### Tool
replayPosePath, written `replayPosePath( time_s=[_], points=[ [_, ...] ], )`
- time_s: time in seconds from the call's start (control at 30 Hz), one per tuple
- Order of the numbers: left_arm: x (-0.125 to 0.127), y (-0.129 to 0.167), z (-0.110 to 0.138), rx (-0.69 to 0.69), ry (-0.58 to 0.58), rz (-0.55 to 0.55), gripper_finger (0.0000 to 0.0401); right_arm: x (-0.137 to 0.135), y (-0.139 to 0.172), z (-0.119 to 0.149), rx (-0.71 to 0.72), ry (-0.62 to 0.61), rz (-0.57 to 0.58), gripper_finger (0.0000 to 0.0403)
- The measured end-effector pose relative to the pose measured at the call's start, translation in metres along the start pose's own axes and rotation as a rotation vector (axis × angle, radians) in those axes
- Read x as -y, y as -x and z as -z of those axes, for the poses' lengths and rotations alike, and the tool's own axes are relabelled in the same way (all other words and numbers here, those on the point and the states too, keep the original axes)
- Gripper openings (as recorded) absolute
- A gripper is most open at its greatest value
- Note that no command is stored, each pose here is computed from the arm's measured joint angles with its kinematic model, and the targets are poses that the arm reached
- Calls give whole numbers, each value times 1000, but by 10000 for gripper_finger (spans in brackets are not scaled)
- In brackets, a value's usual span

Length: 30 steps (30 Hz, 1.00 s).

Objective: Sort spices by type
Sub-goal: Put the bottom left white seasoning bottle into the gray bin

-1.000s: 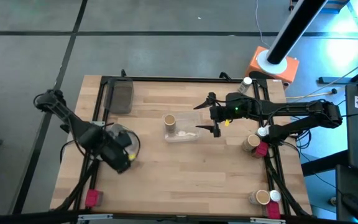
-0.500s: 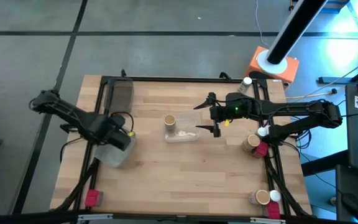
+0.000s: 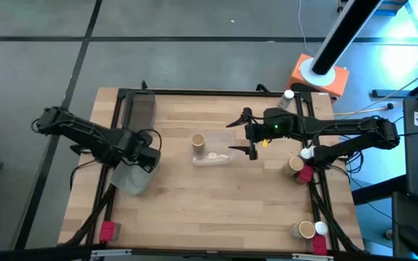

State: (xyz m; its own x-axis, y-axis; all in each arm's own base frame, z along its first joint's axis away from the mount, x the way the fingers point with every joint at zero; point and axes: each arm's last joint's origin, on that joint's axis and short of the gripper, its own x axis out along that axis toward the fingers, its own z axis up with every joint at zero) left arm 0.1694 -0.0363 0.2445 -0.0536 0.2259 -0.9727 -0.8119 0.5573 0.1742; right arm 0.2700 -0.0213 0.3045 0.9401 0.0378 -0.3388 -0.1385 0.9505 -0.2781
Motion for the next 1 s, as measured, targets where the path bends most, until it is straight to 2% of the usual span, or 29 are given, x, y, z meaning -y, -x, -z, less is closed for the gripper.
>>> replayPosePath(
  time_s=[0.27, 1.0],
  points=[
    [-6, -17, 2, -35, -2, -64, 196, 0, 0, 0, 0, 0, 1, 358],
    [-13, -10, 3, -15, -35, 19, 196, 0, 0, 0, 0, -1, 0, 358]
  ],
)
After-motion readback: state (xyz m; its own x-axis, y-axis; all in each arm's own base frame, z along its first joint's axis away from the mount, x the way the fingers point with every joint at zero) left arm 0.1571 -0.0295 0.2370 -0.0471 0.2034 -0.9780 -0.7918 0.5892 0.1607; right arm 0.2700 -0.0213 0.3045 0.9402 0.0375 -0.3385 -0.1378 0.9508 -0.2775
